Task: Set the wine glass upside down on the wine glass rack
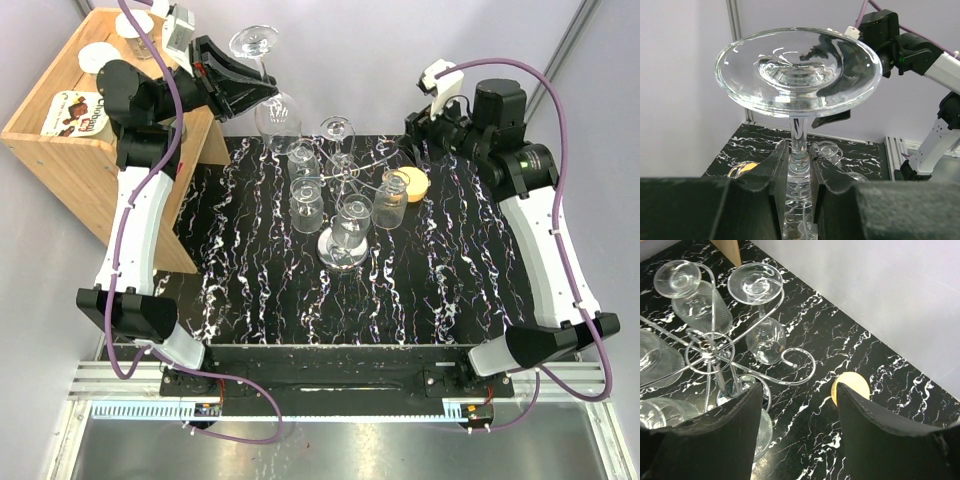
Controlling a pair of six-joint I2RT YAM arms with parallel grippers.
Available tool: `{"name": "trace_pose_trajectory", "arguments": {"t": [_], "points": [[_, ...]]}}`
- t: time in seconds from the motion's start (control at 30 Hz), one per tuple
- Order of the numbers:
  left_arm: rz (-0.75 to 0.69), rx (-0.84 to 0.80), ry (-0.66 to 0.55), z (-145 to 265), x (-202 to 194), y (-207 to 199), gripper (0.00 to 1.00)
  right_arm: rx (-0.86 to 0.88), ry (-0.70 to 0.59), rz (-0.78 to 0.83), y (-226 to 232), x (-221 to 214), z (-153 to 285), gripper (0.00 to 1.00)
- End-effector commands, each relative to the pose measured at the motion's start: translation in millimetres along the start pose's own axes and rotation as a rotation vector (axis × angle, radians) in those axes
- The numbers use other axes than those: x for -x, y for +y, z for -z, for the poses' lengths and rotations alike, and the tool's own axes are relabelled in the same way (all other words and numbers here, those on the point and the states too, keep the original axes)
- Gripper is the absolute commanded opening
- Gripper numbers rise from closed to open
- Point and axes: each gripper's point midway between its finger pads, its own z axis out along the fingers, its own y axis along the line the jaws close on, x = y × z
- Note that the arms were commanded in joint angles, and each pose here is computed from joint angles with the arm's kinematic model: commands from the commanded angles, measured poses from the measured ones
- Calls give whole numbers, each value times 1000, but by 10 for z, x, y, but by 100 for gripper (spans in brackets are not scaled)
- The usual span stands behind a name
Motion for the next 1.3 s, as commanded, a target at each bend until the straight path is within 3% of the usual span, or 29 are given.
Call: {"name": "trace_pose_trajectory", "arguments": {"t": [0.0,0.1,0.27,0.53,0.9,1.1,1.27], "points": [[-140,13,-34,102,292,-198,0,100,-52,19,190,174,264,66],[-143,27,-33,138,300,-166,0,244,-42,29,474,150,410,66],[-145,44,-29,184,299,-107,0,315,-35,14,594,212,486,66],[-140,85,-32,284,258,-48,0,354,-38,-57,831,370,108,60],[-135,112,-16,352,188,-49,0,195,-18,-125,889,456,-475,61],[-131,134,-8,428,128,10,0,85,27,-125,946,305,-631,61],[-124,140,-8,454,84,33,0,99,39,-149,1047,275,-657,66]]}}
